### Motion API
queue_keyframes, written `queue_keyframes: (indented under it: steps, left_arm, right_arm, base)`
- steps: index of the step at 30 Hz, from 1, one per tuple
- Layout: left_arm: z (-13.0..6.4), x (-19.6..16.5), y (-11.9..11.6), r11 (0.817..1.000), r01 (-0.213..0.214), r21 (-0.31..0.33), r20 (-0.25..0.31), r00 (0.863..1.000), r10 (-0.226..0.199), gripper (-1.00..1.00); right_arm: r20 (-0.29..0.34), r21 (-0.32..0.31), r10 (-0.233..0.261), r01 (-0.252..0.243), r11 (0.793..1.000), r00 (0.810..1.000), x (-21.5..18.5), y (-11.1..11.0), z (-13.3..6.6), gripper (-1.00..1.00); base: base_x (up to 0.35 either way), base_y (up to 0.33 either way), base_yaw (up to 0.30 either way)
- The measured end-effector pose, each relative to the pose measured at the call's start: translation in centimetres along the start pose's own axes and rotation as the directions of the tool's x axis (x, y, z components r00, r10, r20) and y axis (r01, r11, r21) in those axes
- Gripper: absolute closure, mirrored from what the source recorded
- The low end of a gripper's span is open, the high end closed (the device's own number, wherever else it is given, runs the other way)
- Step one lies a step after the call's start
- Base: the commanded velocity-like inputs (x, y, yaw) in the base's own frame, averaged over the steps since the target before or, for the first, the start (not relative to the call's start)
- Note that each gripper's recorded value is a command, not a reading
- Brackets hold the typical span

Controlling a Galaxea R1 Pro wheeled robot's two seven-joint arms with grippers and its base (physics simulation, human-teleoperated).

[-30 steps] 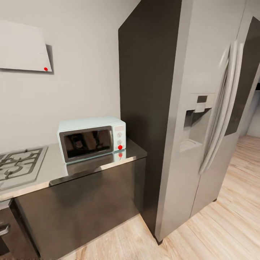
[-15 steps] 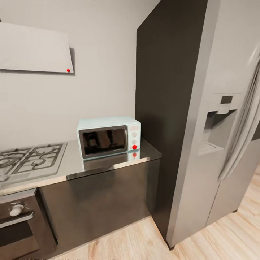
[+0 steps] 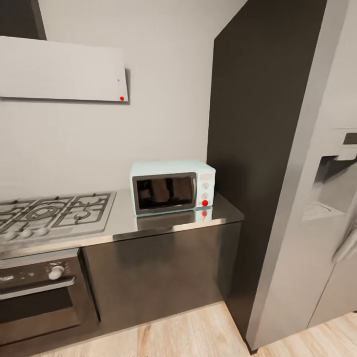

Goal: In the kitchen, take the popcorn bag from the countertop, put it into the microwave, and heat it until the popcorn is cooked so the cooked popcorn ends up inside the bag.

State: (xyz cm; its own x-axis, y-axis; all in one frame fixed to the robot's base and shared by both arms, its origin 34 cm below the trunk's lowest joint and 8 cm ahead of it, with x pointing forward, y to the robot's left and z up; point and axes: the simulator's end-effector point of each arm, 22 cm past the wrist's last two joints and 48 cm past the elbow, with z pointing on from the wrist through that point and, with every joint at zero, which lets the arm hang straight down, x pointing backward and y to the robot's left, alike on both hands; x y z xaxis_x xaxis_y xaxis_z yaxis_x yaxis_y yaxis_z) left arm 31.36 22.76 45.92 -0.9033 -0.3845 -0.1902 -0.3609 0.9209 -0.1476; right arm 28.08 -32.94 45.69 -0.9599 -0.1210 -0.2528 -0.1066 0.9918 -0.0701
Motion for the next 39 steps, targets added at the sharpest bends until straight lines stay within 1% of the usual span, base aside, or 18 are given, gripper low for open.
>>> queue_keyframes:
  steps: [23,39]
  left_arm:
    - [0.0,0.02,-0.04,1.0,0.0,0.0,0.0,1.0,0.0,-1.0]
    - [0.0,0.02,-0.04,1.0,0.0,0.0,0.0,1.0,0.0,-1.0]
  right_arm:
    - [0.005,-0.001,-0.002,0.002,1.0,1.0,-0.1,0.05,0.0,-1.0]
    - [0.006,0.001,-0.002,0.002,1.0,1.0,-0.11,-0.06,0.0,-1.0]
  base:
    - [0.0,0.0,0.265]
    - [0.0,-0.001,0.014]
